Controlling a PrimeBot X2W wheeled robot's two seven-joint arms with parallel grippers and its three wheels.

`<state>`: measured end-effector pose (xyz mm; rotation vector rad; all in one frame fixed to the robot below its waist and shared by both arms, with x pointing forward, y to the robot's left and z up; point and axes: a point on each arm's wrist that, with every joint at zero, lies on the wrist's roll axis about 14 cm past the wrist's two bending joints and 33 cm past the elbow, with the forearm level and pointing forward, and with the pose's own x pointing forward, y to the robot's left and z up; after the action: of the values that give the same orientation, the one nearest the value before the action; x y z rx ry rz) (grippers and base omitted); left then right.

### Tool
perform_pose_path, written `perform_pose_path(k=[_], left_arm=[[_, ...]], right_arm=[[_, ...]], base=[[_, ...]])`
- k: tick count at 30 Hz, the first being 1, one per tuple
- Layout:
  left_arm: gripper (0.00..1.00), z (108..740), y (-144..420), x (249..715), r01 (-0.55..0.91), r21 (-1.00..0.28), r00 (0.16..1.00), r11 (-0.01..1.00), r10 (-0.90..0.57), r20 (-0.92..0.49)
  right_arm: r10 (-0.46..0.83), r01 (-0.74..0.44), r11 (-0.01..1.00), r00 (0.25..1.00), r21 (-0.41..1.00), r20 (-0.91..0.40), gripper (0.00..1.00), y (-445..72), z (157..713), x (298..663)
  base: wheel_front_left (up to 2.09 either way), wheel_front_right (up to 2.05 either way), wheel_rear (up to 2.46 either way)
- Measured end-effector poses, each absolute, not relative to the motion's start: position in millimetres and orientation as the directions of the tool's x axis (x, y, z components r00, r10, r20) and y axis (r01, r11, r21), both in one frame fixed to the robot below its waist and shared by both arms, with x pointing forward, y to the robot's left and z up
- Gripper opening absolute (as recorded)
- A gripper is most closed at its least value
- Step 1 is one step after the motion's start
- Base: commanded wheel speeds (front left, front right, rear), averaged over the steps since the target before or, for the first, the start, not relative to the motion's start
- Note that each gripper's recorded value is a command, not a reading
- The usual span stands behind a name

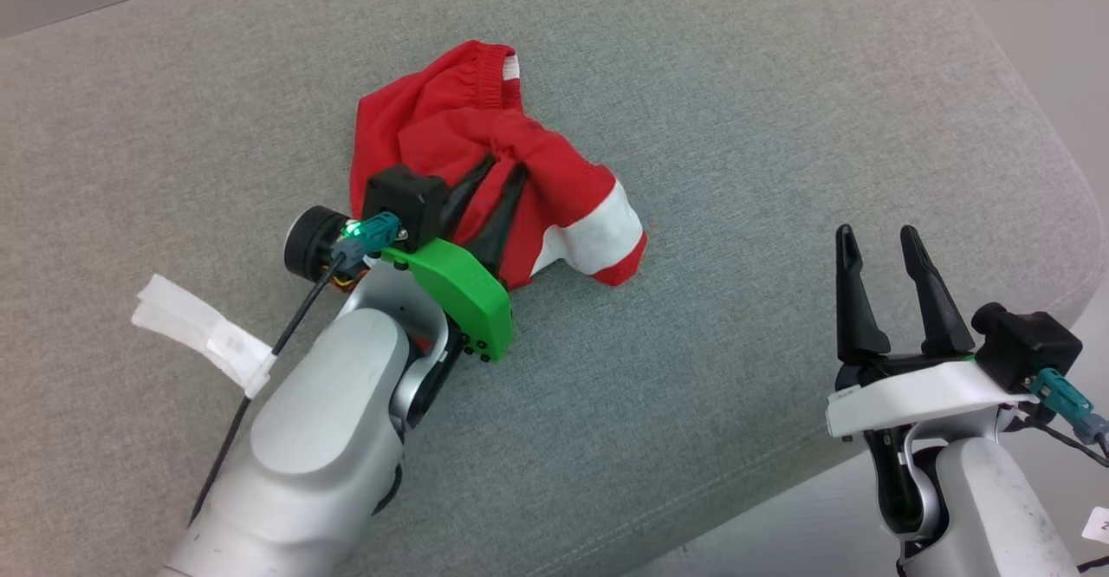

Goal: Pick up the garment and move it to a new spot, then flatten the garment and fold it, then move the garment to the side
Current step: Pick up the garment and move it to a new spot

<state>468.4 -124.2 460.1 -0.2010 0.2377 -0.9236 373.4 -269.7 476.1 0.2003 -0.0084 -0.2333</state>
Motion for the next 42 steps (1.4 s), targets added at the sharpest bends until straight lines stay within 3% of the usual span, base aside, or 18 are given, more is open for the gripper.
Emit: perform_pose_path(k=[11, 21, 33, 42], left_arm=[[1.00, 514.9, -81.5, 486.6, 0.700, -0.220, 0.707, 0.680, -0.702, 0.080], [1.00, 551.9, 39.7, 489.6, 0.490, -0.123, 0.868, 0.863, -0.469, 0.165], [1.00, 552.8, 182.1, 423.6, 0.157, -0.081, 0.975, 0.984, -0.141, 0.171], [1.00, 536.2, 201.0, 375.1, 0.091, -0.119, 0.987, 0.989, -0.074, 0.144]], right_arm=[[-0.174, 0.168, 0.969, 0.985, 0.182, 0.018, 1.00, -251.6, 486.0, 372.0], [-0.050, 0.038, 0.985, 0.997, 0.168, 0.063, 1.00, -211.6, 497.5, 384.0], [0.123, -0.140, 0.978, 0.985, 0.156, 0.119, 1.00, -156.0, 517.2, 393.0], [0.164, -0.183, 0.973, 0.977, 0.138, 0.137, 1.00, -146.1, 528.2, 387.3]], base=[[0.00, 0.00, 0.00], [0.00, 0.00, 0.00], [0.00, 0.00, 0.00], [0.00, 0.00, 0.00]])
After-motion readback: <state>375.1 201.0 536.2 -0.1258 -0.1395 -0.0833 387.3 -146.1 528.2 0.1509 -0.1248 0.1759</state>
